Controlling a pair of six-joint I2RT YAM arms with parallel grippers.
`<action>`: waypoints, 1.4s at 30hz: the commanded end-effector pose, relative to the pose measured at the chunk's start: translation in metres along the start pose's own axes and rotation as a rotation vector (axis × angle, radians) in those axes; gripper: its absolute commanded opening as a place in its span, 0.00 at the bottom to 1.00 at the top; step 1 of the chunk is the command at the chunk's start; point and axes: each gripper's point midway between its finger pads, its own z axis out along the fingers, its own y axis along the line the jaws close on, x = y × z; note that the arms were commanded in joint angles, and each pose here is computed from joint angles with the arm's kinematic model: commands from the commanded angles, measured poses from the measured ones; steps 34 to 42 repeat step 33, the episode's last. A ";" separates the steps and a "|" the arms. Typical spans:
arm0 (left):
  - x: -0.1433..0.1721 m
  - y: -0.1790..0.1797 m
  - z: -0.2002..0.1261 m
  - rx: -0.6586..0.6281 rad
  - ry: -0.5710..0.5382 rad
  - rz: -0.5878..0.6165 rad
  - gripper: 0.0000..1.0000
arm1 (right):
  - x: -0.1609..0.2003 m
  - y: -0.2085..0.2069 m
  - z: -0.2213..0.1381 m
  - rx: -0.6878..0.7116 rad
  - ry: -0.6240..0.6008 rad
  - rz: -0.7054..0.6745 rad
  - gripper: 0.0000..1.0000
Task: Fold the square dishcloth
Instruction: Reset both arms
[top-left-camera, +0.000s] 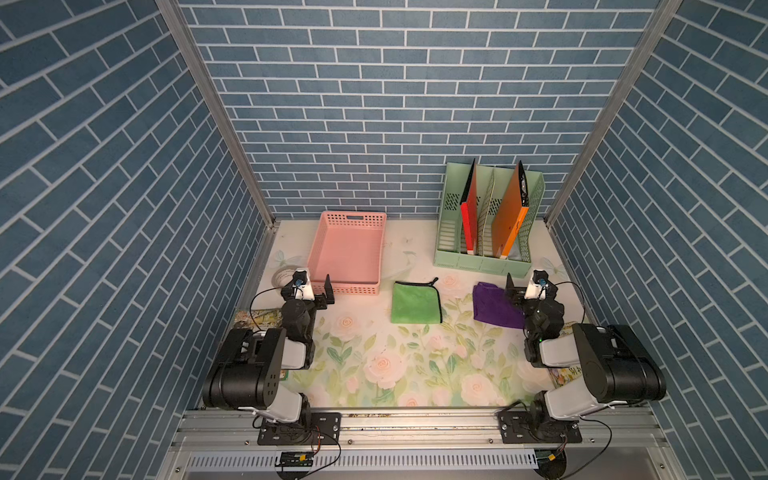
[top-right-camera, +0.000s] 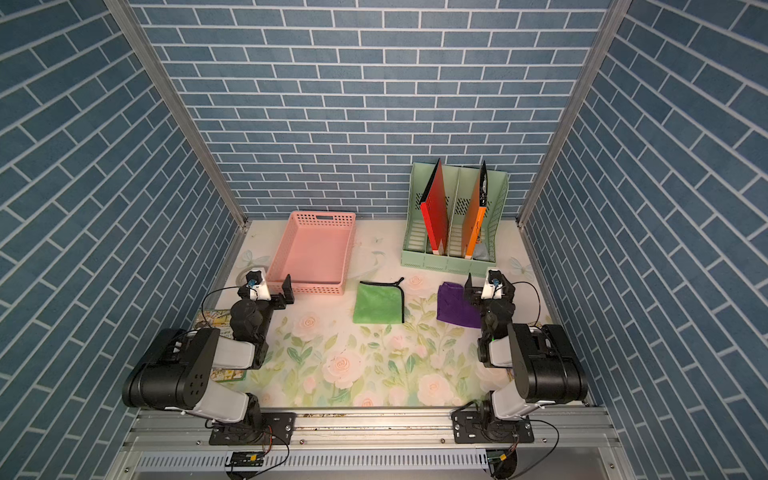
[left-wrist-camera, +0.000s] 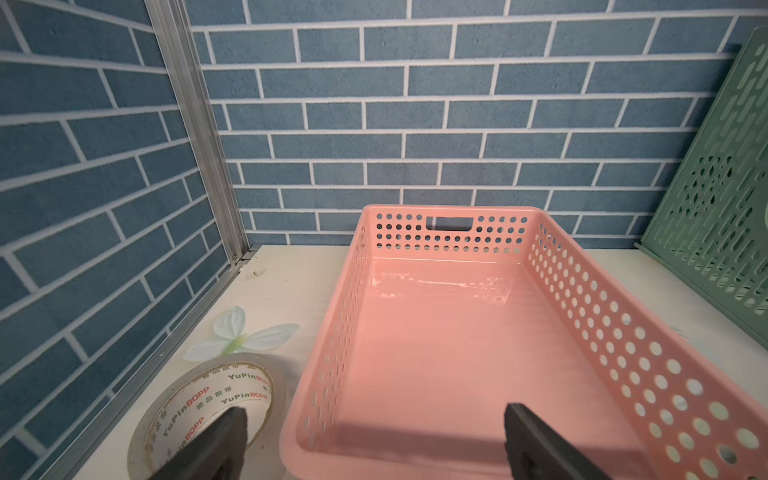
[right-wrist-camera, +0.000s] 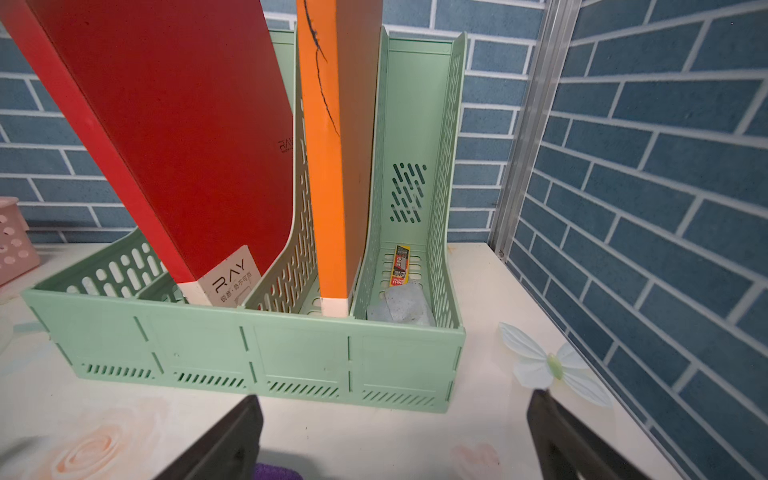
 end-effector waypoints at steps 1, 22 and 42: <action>0.005 0.000 -0.002 -0.006 0.016 0.005 1.00 | 0.014 0.005 -0.002 -0.025 0.055 -0.026 1.00; 0.006 0.001 -0.001 -0.008 0.018 0.005 1.00 | 0.015 0.006 -0.001 -0.031 0.059 -0.029 1.00; 0.005 0.000 -0.002 -0.006 0.016 0.004 1.00 | 0.015 0.006 -0.002 -0.031 0.058 -0.030 1.00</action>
